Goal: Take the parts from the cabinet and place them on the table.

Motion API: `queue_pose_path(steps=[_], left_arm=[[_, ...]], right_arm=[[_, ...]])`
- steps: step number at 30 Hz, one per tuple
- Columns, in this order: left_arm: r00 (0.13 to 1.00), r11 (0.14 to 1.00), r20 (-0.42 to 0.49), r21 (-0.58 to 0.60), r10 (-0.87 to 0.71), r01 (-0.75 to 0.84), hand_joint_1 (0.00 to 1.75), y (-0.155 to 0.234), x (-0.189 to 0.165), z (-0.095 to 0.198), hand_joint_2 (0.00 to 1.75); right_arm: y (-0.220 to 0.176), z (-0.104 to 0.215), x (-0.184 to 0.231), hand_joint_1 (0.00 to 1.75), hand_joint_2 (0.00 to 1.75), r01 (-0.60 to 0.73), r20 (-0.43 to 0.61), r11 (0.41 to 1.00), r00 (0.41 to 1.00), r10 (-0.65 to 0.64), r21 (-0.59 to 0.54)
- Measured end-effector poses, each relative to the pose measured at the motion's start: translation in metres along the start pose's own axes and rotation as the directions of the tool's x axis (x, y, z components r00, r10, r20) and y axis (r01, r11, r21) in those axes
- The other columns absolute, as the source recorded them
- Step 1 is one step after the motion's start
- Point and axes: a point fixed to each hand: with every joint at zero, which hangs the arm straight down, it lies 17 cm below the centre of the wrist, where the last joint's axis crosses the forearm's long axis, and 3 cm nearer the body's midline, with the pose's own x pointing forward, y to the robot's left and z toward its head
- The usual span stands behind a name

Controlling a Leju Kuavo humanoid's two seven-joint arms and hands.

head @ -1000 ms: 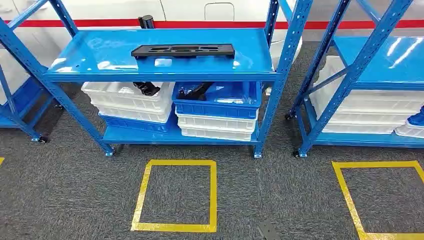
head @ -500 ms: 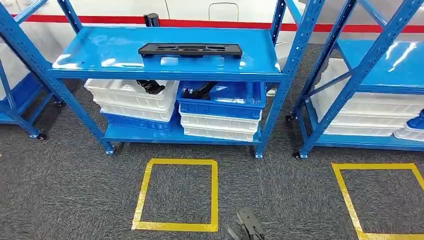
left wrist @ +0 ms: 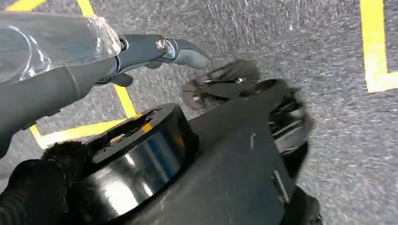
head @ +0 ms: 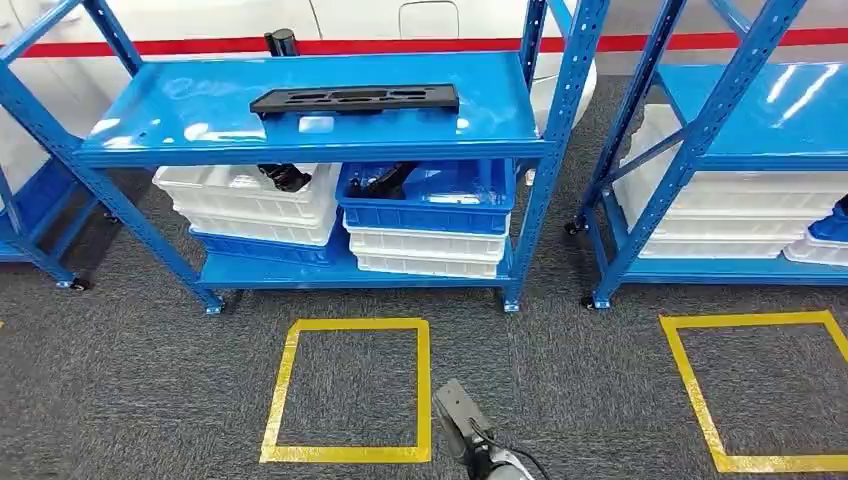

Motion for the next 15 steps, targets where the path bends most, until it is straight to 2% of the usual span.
queue_pose_path(steps=[7,11,15], left_arm=[[1.0,1.0,0.0,-0.01,-0.021,0.021,0.0,-0.013,0.001,0.001,0.0],[1.0,1.0,0.007,-0.009,-0.025,0.025,0.0,-0.016,0.004,0.001,0.0],[0.998,0.999,0.029,0.002,-0.05,0.05,0.0,-0.013,0.009,0.0,0.0]], right_arm=[[0.007,-0.014,0.065,0.0,0.0,-0.165,0.133,0.986,0.978,0.162,0.005],[0.005,-0.021,0.107,0.0,0.0,-0.296,0.217,0.955,0.931,0.294,-0.026],[-0.006,-0.025,0.154,0.0,0.0,-0.432,0.293,0.897,0.849,0.439,-0.093]])
